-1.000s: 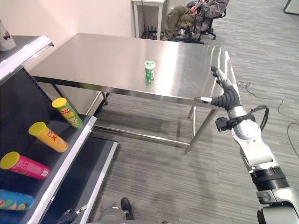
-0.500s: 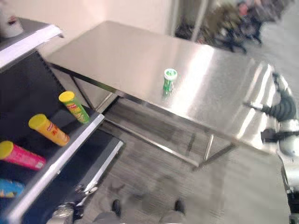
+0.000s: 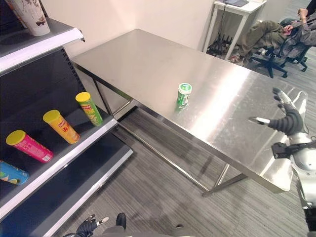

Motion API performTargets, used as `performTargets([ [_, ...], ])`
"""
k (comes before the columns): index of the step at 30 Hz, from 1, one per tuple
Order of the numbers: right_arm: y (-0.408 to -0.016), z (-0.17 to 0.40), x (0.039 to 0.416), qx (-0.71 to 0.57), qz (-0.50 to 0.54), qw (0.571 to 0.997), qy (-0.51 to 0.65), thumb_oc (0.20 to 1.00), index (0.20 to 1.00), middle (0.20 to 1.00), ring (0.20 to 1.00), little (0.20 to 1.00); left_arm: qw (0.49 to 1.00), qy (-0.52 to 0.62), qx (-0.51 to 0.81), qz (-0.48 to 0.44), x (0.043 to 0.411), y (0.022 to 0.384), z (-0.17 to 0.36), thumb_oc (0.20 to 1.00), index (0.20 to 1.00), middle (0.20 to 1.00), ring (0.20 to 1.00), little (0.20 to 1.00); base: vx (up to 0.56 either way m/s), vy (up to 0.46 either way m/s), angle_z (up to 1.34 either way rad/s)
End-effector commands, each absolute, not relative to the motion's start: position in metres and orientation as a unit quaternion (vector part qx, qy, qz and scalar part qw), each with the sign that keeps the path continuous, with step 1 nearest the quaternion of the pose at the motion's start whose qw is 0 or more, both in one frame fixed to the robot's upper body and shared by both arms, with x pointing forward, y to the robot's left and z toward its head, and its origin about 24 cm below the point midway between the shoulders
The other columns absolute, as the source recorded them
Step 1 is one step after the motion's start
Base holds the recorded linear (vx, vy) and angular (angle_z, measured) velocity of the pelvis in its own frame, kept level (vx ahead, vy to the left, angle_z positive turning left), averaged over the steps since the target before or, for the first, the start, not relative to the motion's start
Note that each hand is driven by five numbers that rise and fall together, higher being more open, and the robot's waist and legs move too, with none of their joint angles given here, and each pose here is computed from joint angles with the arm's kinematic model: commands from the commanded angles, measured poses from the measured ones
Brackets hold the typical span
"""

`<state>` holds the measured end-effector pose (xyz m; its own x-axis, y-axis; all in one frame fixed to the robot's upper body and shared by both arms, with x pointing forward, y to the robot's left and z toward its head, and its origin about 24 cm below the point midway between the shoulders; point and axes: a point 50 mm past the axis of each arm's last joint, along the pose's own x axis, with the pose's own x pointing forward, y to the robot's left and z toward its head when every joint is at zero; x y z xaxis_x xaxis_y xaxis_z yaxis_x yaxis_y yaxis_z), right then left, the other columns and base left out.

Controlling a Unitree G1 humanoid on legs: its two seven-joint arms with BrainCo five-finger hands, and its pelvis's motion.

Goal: Put the goods on the table back onto the shelves and tidy them up.

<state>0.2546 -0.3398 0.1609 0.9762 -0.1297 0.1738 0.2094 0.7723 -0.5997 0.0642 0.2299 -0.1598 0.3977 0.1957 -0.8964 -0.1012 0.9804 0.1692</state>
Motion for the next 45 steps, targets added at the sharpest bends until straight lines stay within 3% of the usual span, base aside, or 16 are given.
performTargets([
  [1,-0.331,0.189,0.27,-0.3,-0.088,0.941,-0.125,1.0,1.0,1.0,1.0,1.0,0.848,0.516,0.077,0.092,0.086,0.255,-0.149,1.0,1.0,1.0,1.0,1.0,-0.04,-0.248,0.96],
  [14,-0.359,0.182,0.29,-0.356,-0.151,0.921,-0.051,1.0,1.0,1.0,1.0,1.0,0.822,0.558,0.102,0.056,0.064,0.252,-0.156,1.0,1.0,1.0,1.0,1.0,0.02,-0.037,0.77],
  [32,-0.364,0.201,0.33,-0.441,-0.206,0.873,-0.015,1.0,1.0,1.0,1.0,1.0,0.826,0.552,0.091,0.066,0.061,0.245,-0.157,1.0,1.0,1.0,1.0,1.0,0.01,-0.005,0.02],
  [45,-0.355,0.173,0.345,-0.418,-0.181,0.889,0.048,1.0,1.0,1.0,1.0,1.0,0.819,0.562,0.094,0.067,0.058,0.244,-0.159,1.0,1.0,1.0,1.0,1.0,0.0,-0.001,0.0],
])
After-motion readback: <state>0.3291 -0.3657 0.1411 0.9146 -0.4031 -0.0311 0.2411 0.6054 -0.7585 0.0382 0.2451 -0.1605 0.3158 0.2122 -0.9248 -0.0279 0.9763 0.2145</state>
